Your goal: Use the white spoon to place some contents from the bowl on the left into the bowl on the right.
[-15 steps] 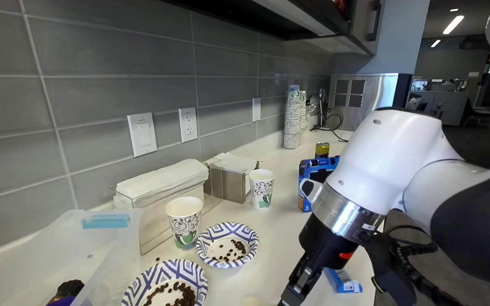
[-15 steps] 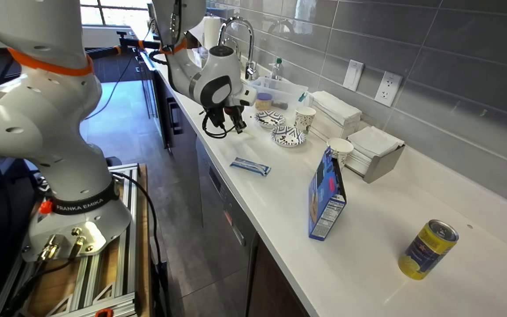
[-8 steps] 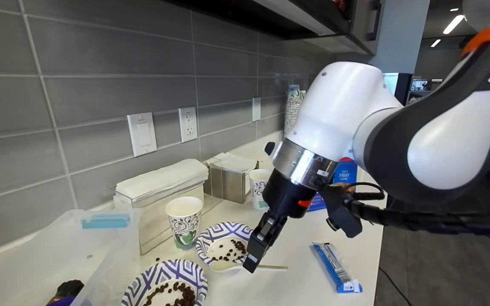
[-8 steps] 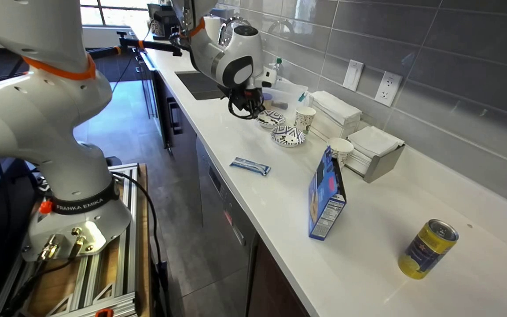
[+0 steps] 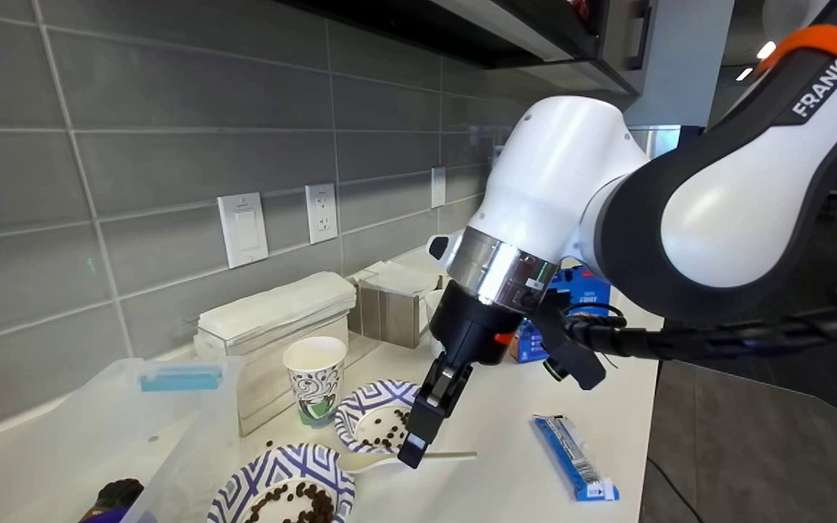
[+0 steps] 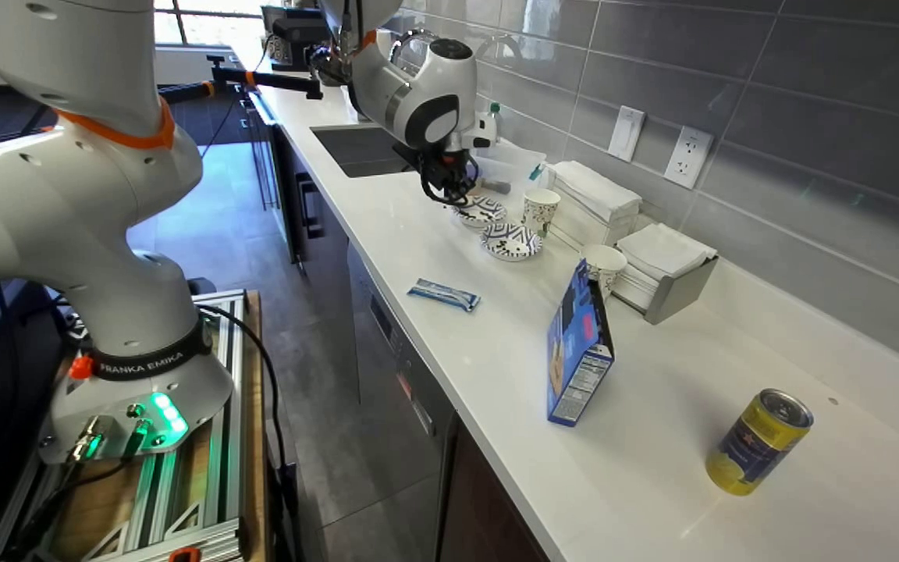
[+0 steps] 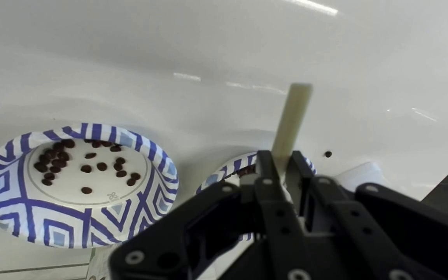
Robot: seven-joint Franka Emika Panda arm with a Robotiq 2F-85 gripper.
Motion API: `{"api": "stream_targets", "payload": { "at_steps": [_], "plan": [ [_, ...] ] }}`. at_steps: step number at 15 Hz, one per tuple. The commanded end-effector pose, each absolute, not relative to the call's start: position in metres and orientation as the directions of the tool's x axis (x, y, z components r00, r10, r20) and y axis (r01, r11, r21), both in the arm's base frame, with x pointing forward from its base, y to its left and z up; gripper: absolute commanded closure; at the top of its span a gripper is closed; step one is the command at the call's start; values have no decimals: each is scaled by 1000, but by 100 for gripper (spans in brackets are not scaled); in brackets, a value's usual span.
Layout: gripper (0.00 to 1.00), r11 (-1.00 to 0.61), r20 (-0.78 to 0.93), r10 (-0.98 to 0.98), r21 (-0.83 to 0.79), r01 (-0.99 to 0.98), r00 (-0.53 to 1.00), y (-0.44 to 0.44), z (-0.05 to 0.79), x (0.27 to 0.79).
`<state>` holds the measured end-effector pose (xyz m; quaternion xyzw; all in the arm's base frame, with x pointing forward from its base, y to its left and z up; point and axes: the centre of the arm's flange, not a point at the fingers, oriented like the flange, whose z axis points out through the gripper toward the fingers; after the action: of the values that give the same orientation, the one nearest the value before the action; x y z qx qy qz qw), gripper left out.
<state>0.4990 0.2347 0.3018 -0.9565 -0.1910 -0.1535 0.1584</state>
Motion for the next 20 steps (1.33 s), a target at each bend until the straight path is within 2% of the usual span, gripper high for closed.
{"api": "stream_targets", "payload": {
  "at_steps": [1, 20],
  "plan": [
    [97, -868, 364, 332, -244, 433, 870, 242, 297, 508],
    [97, -837, 272, 168, -468, 283, 948, 313, 232, 575]
  ]
}}
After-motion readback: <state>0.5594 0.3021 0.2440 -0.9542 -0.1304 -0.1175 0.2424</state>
